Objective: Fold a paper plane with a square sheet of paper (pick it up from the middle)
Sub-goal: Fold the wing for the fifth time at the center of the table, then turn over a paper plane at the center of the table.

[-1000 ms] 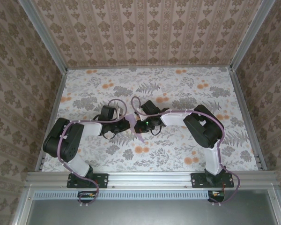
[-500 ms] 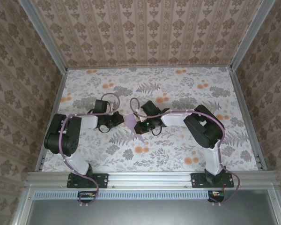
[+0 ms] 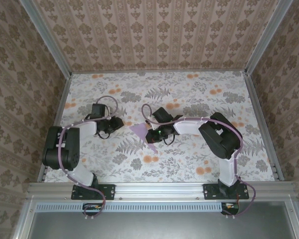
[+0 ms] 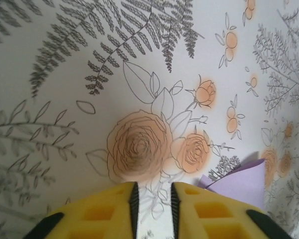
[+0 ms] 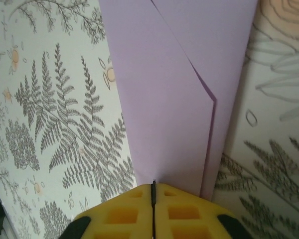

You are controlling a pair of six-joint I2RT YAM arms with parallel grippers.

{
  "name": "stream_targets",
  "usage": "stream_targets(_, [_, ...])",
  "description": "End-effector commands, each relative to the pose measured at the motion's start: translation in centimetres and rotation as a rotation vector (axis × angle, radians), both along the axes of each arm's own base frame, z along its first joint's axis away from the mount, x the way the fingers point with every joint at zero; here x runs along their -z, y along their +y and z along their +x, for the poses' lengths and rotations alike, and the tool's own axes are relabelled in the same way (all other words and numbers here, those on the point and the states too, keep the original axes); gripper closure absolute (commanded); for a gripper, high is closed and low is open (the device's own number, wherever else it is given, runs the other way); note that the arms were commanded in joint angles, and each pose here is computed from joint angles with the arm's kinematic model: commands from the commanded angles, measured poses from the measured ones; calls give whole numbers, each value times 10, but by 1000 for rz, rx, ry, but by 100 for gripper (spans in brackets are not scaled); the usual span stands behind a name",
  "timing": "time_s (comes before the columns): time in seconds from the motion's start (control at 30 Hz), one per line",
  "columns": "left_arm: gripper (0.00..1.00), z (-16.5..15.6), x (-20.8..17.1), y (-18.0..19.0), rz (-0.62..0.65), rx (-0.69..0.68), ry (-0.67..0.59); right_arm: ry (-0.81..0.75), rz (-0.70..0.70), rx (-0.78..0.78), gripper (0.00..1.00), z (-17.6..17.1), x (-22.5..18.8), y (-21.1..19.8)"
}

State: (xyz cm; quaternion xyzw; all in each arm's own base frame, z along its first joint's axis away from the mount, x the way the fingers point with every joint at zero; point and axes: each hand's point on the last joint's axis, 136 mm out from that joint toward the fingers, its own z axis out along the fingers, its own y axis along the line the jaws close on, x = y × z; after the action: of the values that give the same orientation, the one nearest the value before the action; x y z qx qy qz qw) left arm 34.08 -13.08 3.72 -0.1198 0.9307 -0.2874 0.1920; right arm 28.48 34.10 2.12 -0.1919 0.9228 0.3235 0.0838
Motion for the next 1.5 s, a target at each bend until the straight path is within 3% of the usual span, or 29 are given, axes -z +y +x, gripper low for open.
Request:
stream_targets(0.0, [68,-2,-27,1,73,-6,-29,-26,26,58,79,9,-45,-1])
stream_targets(0.1, [60,-15,-37,-6,127,2,-22,-113,4,128,61,21,-70,-14])
stream_targets(0.23, [48,-33,-49,-17,203,-4,-14,-207,-65,280,45,37,-83,-59])
stream_targets(0.47, [29,-65,-52,-52,277,-31,58,-208,-110,462,31,53,-70,-134])
stream_targets(0.67, [18,-78,-46,-93,306,-20,115,-206,-111,516,20,57,-56,-150])
stream_targets(0.93, [21,-73,-28,-115,455,-53,196,-191,-127,532,19,55,-49,-155])
stream_targets(1.27, [46,-81,-21,-116,419,-159,252,-177,-125,526,19,53,-48,-154])
stream_targets(1.47, [53,-90,-20,-109,403,-223,266,-171,-117,515,19,52,-49,-152])
